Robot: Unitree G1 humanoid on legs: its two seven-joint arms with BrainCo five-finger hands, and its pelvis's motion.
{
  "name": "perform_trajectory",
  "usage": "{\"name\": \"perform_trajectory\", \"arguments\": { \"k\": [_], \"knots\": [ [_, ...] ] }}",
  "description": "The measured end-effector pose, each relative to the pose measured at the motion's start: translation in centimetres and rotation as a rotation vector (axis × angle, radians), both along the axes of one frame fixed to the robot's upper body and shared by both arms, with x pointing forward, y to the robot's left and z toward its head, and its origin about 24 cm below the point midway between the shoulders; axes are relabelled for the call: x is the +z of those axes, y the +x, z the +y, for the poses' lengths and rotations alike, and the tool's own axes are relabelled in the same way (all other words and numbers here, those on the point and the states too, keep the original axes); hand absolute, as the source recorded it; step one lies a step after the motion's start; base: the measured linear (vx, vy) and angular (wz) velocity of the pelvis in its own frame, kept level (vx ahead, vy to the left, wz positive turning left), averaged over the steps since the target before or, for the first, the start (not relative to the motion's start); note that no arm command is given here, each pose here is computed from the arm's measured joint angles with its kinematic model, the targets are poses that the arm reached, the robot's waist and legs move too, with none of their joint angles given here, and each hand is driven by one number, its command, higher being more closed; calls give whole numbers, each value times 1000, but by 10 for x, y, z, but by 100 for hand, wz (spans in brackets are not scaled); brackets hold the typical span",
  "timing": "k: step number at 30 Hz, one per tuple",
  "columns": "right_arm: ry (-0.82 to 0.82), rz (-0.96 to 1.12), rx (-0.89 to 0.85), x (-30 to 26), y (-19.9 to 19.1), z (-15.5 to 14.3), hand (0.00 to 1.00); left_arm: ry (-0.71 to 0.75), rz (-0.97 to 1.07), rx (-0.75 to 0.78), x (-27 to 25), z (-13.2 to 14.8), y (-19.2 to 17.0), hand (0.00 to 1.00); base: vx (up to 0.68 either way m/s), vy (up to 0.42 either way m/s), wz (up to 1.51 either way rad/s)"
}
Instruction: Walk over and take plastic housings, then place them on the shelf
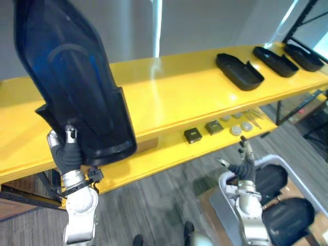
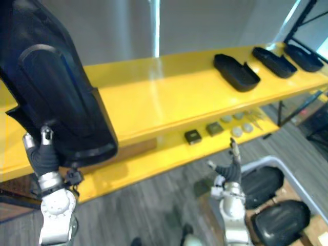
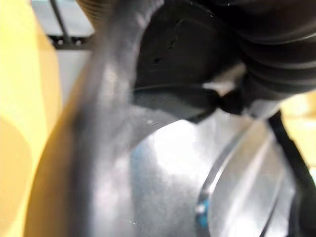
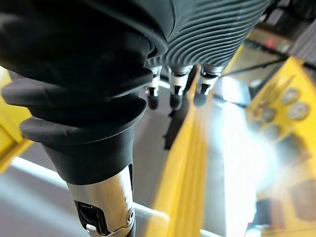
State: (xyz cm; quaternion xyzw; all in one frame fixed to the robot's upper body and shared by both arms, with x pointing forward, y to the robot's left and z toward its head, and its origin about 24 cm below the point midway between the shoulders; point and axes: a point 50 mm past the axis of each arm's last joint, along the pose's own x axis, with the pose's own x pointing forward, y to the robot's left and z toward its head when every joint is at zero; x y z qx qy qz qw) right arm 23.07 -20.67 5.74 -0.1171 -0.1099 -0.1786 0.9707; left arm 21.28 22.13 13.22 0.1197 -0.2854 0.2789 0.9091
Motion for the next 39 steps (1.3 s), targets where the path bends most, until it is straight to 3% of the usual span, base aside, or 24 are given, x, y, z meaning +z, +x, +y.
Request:
{"name": "perform_trajectory", "arguments": {
  "k": [7,12,26,31,39],
  "knots": [
    [-103,-97,-89,30,-13,-33,0,-68,42,-138,-12,-34,7,100,220,-269,87],
    [-142,-208,-169,55,-30,-46,0,-64,-2,-167,-2,-39,13,100,37,-36,53],
    [-86,-153,-173,37,-54,-35,0,-38,56,-238,-11,-48,19,100,-16,13,-39],
    [-40,-187,-64,42,-50,-16,0,-105,124,-236,-29,-51,20,100,45,-91,-18],
    [-59,-293,-42,63,-28,-18,0,-133,123,-234,-30,-49,17,100,152,61,-38]
  ]
}}
